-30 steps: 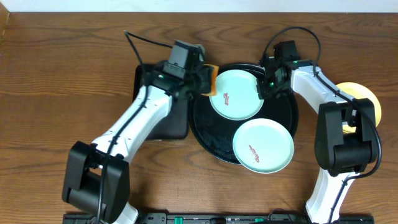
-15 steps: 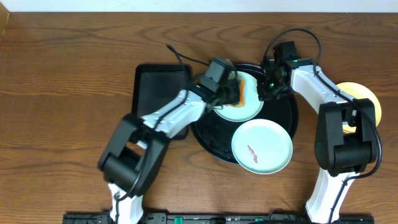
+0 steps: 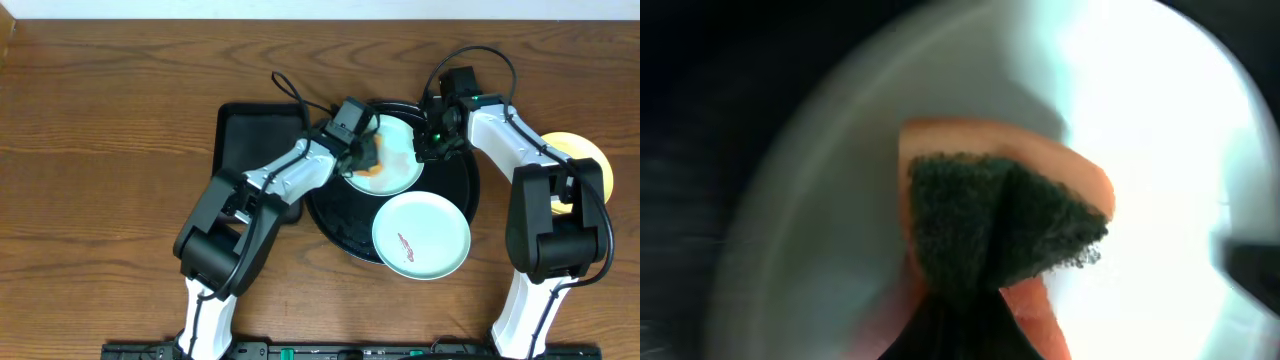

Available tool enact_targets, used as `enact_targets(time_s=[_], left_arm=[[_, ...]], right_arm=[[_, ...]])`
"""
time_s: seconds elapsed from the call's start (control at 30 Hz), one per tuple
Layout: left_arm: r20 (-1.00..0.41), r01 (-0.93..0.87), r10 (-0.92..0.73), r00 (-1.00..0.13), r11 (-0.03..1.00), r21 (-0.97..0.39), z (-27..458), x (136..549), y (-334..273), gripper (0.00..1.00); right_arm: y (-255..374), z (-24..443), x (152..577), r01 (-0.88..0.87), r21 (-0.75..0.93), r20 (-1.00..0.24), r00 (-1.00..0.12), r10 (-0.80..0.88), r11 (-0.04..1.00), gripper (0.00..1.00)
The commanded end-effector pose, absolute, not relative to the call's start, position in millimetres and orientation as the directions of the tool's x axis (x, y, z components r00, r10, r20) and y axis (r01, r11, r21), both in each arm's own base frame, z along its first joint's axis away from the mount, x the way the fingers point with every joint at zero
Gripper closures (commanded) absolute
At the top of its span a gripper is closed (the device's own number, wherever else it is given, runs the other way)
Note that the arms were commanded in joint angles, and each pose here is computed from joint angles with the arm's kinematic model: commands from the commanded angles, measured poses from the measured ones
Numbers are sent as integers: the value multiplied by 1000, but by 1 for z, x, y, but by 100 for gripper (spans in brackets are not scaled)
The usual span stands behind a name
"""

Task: Clean dirty plates on tray and stack at the side
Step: 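Scrub the upper green plate with the sponge in the left gripper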

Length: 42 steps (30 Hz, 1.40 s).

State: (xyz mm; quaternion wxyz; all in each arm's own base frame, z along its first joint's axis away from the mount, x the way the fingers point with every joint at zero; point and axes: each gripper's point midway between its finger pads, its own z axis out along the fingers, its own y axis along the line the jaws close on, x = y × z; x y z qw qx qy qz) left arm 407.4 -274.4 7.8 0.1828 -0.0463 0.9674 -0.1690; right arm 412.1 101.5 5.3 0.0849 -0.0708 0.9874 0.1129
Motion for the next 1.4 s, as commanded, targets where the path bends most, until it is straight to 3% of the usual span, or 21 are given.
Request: enact_targets(time_s=[0.0, 0.17, 0.33, 0.5, 0.73, 0.93, 1.2, 1.37], left_arm=[[-401, -63, -46, -915, 998, 31, -20, 414, -193, 93], [-383, -56, -54, -922, 998, -7, -13, 412, -209, 93], [-310, -82, -168, -936, 959, -272, -15, 403, -268, 93], [-215, -95, -205, -955, 896, -433, -23, 387, -318, 93], [-176, -71, -169, -970, 885, -460, -29, 371, -337, 93], [-189, -21, -97, -977, 930, -367, -24, 373, -300, 92], [-398, -46, -8, -917, 995, 87, 11, 393, -207, 92], [-509, -24, 78, -857, 981, 192, 46, 411, -193, 92]], right_arm=[[101, -10, 395, -162, 185, -115, -983, -142, 969, 99], [101, -10, 395, -162, 185, -115, -983, -142, 969, 99], [101, -10, 395, -162, 185, -115, -983, -142, 969, 99], [101, -10, 395, -162, 185, -115, -983, -142, 969, 99], [101, -10, 395, -162, 185, -115, -983, -142, 969, 99], [101, -10, 395, -162, 185, -115, -983, -142, 969, 99], [101, -10, 395, -162, 186, -115, -983, -142, 969, 99], [101, -10, 395, -161, 185, -114, -983, -142, 969, 99]])
